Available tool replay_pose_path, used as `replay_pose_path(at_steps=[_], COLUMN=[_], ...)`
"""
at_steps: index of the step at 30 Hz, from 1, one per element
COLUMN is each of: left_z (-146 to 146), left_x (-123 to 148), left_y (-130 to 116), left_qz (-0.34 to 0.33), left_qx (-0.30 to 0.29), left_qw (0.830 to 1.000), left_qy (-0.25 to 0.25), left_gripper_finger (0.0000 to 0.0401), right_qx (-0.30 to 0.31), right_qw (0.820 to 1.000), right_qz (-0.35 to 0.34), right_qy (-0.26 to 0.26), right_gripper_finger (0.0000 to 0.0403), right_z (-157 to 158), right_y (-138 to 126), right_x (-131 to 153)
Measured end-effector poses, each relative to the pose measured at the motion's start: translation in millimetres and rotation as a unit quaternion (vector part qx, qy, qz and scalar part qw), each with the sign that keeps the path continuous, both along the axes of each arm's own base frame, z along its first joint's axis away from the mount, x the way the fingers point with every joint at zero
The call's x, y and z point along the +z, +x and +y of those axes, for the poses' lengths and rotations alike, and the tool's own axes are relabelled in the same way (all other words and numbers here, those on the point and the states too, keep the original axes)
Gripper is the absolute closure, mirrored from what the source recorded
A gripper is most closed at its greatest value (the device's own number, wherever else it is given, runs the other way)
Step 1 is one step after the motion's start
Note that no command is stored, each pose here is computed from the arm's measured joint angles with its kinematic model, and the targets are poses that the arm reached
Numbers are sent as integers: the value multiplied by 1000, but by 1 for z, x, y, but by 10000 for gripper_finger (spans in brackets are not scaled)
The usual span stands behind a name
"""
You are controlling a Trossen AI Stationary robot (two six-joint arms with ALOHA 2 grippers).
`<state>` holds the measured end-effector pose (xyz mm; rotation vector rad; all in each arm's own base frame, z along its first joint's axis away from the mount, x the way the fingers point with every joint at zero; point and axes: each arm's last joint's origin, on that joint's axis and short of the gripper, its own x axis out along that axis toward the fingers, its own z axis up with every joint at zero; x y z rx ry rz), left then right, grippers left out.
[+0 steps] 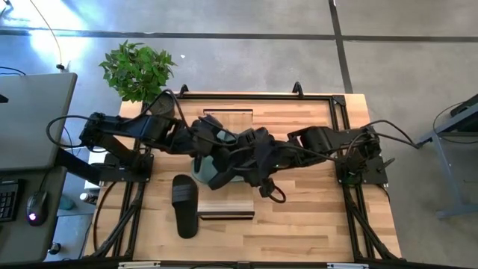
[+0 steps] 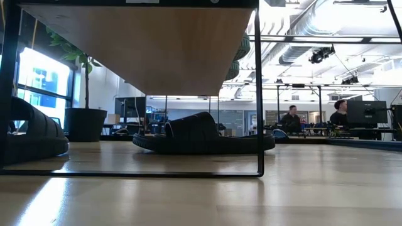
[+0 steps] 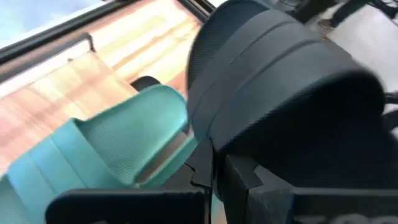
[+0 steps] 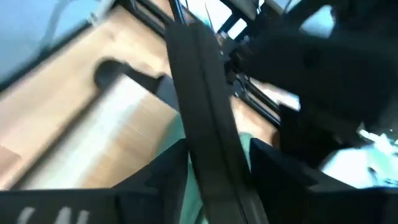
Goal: Pick and place slides into the shelf
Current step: Put the black slipper under the shelf
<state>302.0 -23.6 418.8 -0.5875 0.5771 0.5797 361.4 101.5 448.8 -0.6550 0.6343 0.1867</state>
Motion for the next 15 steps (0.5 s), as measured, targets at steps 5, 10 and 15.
replay_pose_path(at_steps=[5, 10, 15], left_z=[0, 0, -1], left_x=[1, 1, 2], left_y=[0, 0, 1], left_qz=[-5, -4, -9], left_qx=[-2, -4, -7], left_qw=[1000, 1000, 1000], left_qy=[-1, -1, 0], left_gripper_finger=[401, 401, 401], right_qx=[-19, -6, 21], right_qw=[999, 1000, 1000], right_qz=[-4, -3, -9], right_qy=[-27, -19, 5], right_gripper_finger=[192, 182, 188], right_z=[-2, -1, 1], right_y=[0, 0, 2], right_x=[0, 0, 1])
